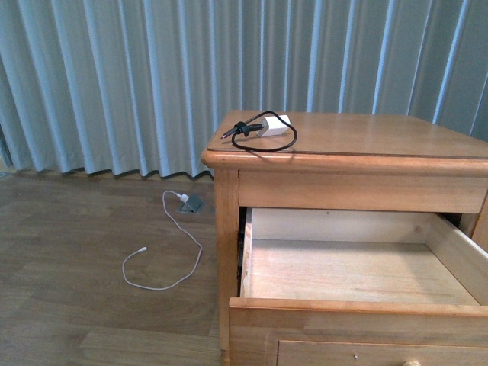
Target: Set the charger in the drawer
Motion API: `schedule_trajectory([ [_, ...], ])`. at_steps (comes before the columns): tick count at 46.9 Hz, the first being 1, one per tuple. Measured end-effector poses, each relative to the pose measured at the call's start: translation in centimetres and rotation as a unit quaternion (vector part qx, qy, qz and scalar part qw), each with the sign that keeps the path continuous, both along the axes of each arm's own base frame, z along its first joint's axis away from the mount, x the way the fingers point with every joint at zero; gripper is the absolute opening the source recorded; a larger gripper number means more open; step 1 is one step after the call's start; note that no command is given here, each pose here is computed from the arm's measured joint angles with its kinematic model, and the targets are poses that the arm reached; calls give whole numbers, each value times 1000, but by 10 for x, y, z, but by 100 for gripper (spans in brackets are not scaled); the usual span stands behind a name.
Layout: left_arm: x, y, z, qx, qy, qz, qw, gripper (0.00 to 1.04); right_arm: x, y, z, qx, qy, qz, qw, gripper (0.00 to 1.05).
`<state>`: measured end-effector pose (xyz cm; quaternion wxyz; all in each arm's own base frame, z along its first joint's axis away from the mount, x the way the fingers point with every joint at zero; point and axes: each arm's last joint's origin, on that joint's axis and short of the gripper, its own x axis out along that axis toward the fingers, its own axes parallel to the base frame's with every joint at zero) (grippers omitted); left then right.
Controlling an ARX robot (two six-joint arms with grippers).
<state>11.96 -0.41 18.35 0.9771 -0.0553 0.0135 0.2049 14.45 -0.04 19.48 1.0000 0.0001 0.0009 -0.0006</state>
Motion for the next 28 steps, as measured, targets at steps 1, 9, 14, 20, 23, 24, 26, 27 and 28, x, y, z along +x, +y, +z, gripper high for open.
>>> schedule_trajectory([
  [1, 5, 0, 4, -2, -1, 0, 1000, 99, 0, 0, 0, 0, 0, 0, 1000, 98],
  [9, 76, -11, 49, -4, -8, -87, 996, 99, 0, 0, 0, 0, 0, 0, 1000, 96],
  [14, 128, -28, 66, -2, 0, -138, 990, 99, 0, 0, 0, 0, 0, 0, 1000, 96],
  [20, 179, -55, 81, 3, -3, -181, 983, 99, 0, 0, 0, 0, 0, 0, 1000, 96],
  [23, 199, -67, 85, 2, -7, -203, 979, 99, 0, 0, 0, 0, 0, 0, 1000, 96],
  [24, 206, -72, 87, 2, -9, -213, 977, 99, 0, 0, 0, 0, 0, 0, 1000, 96],
  [26, 221, -83, 89, 4, -12, -233, 972, 99, 0, 0, 0, 0, 0, 0, 1000, 96],
  [27, 228, -88, 90, 9, -13, -242, 970, 99, 0, 0, 0, 0, 0, 0, 1000, 96],
  [28, 236, -93, 92, 14, -15, -249, 968, 99, 0, 0, 0, 0, 0, 0, 1000, 96],
])
